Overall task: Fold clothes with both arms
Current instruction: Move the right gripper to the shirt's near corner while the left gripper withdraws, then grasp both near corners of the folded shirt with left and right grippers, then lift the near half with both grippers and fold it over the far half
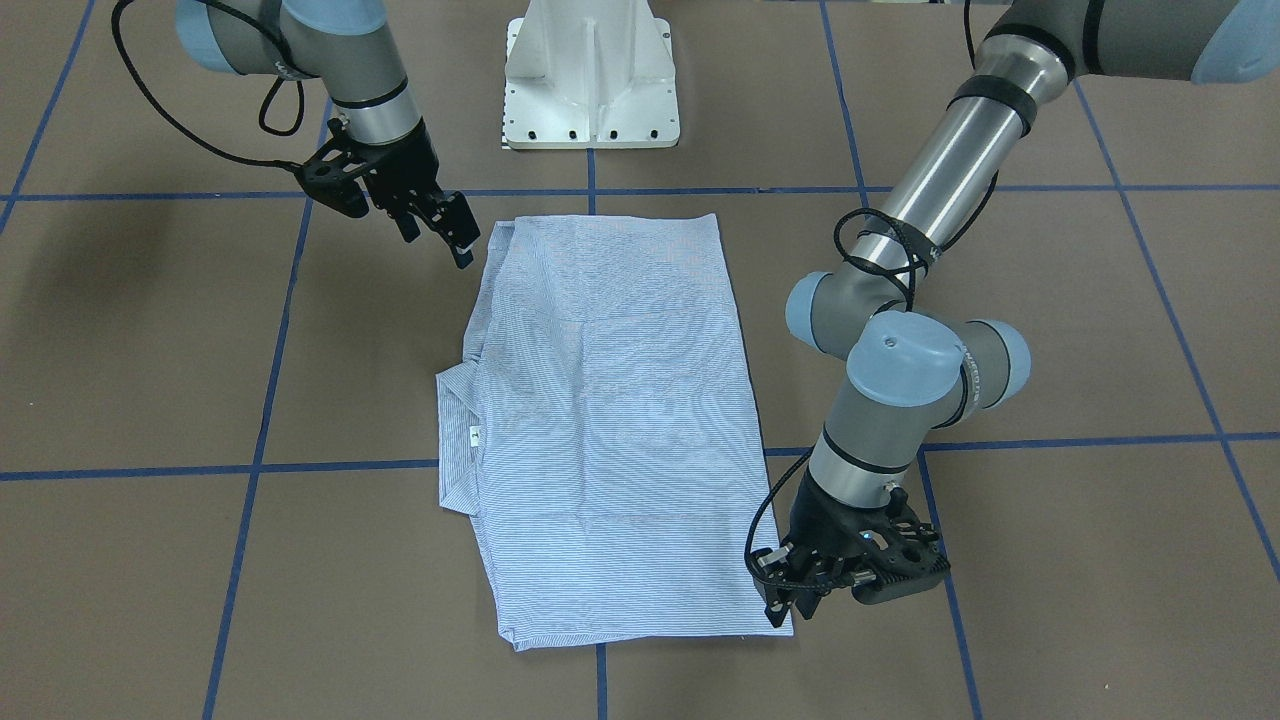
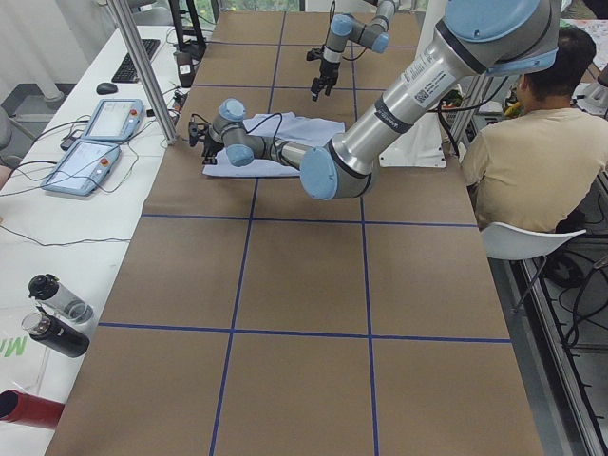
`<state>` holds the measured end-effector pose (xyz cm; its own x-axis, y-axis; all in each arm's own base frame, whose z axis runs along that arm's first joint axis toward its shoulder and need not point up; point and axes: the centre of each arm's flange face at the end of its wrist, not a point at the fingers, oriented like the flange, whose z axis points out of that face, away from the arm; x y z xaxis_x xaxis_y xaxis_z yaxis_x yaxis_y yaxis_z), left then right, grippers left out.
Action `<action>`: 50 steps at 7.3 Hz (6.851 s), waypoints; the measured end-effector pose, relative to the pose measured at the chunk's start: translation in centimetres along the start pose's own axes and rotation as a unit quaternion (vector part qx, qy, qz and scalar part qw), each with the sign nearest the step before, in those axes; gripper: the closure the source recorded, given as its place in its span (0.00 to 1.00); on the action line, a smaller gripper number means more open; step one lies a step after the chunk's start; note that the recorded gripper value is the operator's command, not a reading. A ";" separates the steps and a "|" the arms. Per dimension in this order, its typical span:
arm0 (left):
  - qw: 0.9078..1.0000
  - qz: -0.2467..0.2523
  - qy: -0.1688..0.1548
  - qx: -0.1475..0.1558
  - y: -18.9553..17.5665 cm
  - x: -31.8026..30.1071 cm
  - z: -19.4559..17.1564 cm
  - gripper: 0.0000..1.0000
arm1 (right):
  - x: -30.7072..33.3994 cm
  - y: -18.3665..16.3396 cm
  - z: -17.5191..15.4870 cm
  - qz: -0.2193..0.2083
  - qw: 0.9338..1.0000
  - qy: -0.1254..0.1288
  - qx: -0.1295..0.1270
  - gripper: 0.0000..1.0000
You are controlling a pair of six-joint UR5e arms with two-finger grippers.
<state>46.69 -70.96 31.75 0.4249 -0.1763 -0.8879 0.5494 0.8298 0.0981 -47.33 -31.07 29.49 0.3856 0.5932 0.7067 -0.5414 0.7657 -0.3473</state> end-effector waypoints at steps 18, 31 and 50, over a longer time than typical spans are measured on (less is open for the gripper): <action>0.999 -0.005 0.030 -0.021 3.4 -5.6 -5.3 0.38 | -0.6 9.9 4.6 0.137 0.990 -0.012 0.022 1.00; 0.936 -0.258 0.051 -0.233 40.8 -9.3 -21.8 0.35 | 0.7 10.8 1.2 0.126 0.992 0.004 0.019 1.00; 0.957 -0.228 0.078 -0.164 18.6 0.4 -25.8 1.00 | -9.8 -5.6 -9.2 0.193 0.981 -0.015 -0.027 1.00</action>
<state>38.57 -41.95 21.62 0.0674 -0.4994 -0.8638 0.3861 0.8113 -0.4389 -41.22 -38.95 18.86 0.1369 0.8344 0.5339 -0.6021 0.4981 -0.6240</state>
